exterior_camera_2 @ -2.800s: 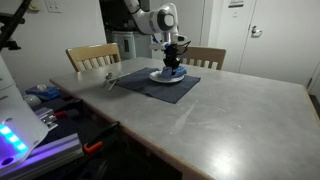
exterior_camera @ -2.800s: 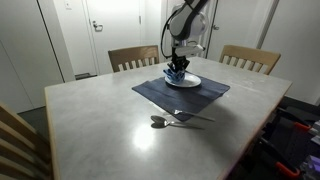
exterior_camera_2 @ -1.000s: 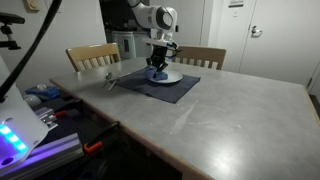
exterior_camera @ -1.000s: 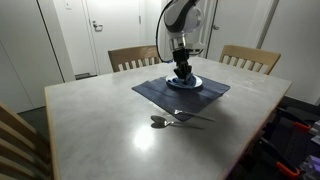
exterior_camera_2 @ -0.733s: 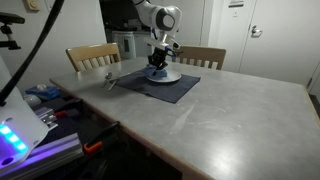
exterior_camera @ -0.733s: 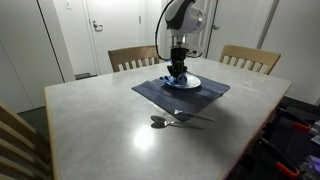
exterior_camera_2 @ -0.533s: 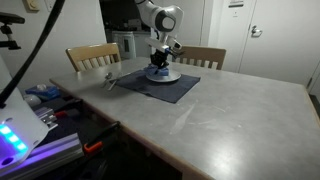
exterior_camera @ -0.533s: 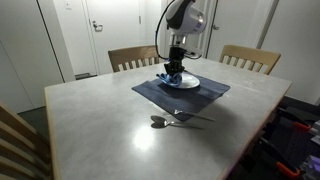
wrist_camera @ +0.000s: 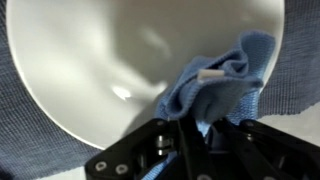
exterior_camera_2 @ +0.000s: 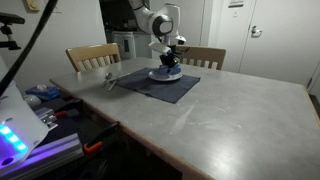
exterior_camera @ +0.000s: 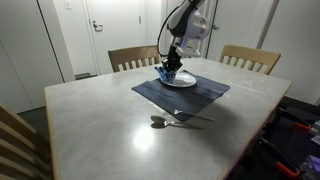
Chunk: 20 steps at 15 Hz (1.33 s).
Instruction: Use the blue cloth to wipe the plate
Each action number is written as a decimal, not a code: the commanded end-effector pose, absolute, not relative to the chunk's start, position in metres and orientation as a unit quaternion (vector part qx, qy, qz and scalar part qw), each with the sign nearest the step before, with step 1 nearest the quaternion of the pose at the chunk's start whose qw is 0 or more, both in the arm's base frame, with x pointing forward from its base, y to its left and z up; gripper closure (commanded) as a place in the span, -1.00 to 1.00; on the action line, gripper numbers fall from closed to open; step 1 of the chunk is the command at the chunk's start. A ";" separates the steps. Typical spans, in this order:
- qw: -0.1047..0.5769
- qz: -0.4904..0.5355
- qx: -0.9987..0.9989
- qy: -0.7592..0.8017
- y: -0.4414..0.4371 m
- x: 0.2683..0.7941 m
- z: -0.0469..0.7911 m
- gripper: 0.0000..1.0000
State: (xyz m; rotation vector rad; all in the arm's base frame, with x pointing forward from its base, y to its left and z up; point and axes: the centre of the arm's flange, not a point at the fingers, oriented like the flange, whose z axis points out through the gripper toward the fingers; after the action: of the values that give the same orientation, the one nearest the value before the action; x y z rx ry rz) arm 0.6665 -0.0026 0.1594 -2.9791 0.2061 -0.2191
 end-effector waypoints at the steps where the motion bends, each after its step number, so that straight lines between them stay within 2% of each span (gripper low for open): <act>1: -0.022 -0.065 -0.993 0.095 -0.008 0.652 0.162 0.95; 6: -0.142 -0.003 -0.986 0.082 -0.011 0.639 0.162 0.95; 8: -0.149 0.038 -0.987 0.044 -0.007 0.633 0.159 0.95; 14: -0.104 0.112 -0.985 -0.083 0.018 0.619 0.164 0.95; 17: -0.057 0.131 -0.981 -0.133 0.026 0.616 0.168 0.95; 20: 0.001 0.106 -0.985 -0.136 0.029 0.616 0.173 0.95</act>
State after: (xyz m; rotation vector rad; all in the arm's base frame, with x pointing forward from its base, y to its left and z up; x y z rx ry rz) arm 0.6226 0.0347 0.1613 -3.1937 -0.4161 0.3746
